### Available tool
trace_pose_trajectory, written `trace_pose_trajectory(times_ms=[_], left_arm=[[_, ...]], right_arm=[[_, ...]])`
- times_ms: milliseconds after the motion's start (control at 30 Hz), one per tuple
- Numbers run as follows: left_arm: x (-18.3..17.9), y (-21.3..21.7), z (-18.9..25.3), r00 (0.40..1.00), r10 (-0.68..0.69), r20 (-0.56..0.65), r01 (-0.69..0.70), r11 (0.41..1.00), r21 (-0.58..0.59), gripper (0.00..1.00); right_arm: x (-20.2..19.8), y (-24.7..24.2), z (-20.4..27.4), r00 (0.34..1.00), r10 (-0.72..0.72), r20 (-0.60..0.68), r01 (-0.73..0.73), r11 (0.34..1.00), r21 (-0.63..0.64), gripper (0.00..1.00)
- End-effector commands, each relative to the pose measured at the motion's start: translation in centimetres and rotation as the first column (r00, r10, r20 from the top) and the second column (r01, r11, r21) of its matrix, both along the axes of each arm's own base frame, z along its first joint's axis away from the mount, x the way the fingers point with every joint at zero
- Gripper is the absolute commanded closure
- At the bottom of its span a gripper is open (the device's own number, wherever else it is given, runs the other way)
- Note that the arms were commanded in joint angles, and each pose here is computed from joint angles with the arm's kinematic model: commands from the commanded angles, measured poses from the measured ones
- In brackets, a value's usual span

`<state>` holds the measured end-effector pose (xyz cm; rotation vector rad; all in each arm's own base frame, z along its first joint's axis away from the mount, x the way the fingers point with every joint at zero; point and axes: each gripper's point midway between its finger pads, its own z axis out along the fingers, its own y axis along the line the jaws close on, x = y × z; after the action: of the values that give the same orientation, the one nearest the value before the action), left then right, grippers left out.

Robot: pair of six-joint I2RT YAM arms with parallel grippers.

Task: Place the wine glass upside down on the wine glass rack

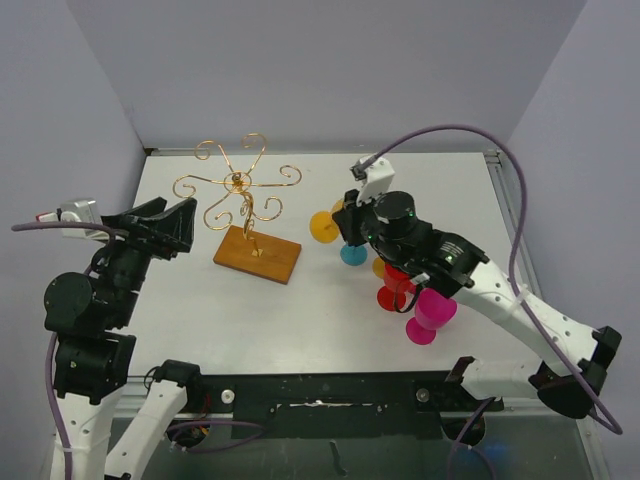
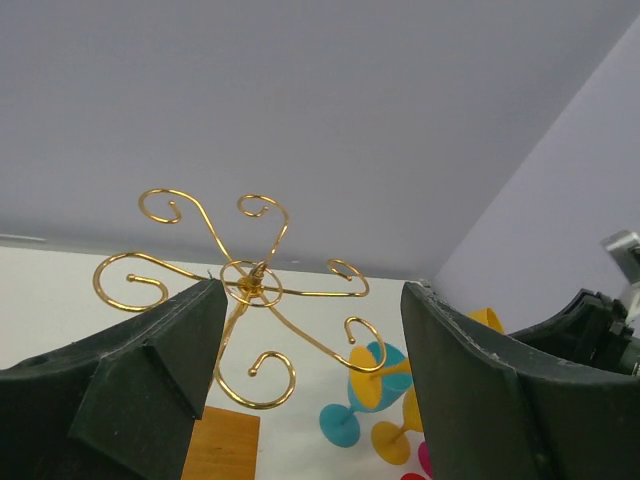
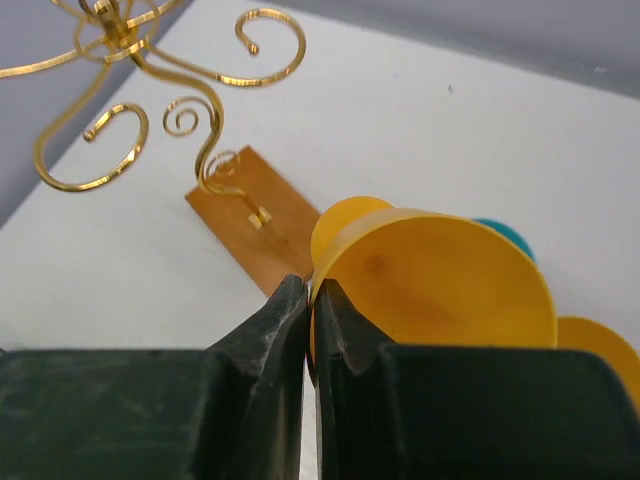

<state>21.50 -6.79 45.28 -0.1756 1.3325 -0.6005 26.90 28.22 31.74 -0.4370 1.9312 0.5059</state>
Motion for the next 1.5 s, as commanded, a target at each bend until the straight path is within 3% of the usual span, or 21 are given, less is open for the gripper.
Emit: trace_pose_trajectory(times_ms=[0, 167, 333, 567, 767, 900, 1167, 1467], left_arm=[[-0.7, -1.9, 4.5, 0.984, -0.11, 0.141, 0.112, 0.994, -0.009, 0.31], [-0.4, -3.7, 6.4, 0.963, -0.213, 0.164, 0.227, 0.971, -0.074, 0.31], [1.2, -5.1, 7.3, 0.954, -0.282, 0.104, 0.296, 0.94, -0.172, 0.31], [2.7, -7.9, 8.2, 0.889, -0.446, 0.101, 0.455, 0.839, -0.298, 0.31], [3.2, -10.8, 8.9, 0.78, -0.6, 0.176, 0.605, 0.653, -0.456, 0.33], [3.5, -13.2, 9.2, 0.741, -0.645, 0.186, 0.635, 0.584, -0.505, 0.35], [6.1, -16.0, 7.6, 0.754, -0.635, 0.166, 0.58, 0.526, -0.622, 0.4], [7.8, -17.8, 6.9, 0.768, -0.623, 0.148, 0.54, 0.505, -0.673, 0.43]], right_arm=[[1.2, -2.2, 6.1, 0.972, -0.135, 0.193, 0.103, 0.98, 0.168, 1.0], [0.9, -4.4, 11.2, 0.921, -0.226, 0.318, 0.118, 0.938, 0.325, 1.0], [0.4, -6.2, 15.6, 0.86, -0.315, 0.401, 0.104, 0.878, 0.467, 1.0], [-1.3, -6.7, 21.2, 0.793, -0.345, 0.501, -0.045, 0.788, 0.614, 1.0], [-2.8, -4.8, 24.0, 0.767, -0.278, 0.578, -0.21, 0.743, 0.635, 1.0], [-2.9, -3.3, 24.6, 0.762, -0.238, 0.602, -0.271, 0.727, 0.631, 1.0], [-3.3, -1.3, 24.8, 0.769, -0.178, 0.614, -0.347, 0.691, 0.634, 1.0], [-4.2, -0.4, 24.4, 0.773, -0.114, 0.624, -0.407, 0.665, 0.626, 1.0]])
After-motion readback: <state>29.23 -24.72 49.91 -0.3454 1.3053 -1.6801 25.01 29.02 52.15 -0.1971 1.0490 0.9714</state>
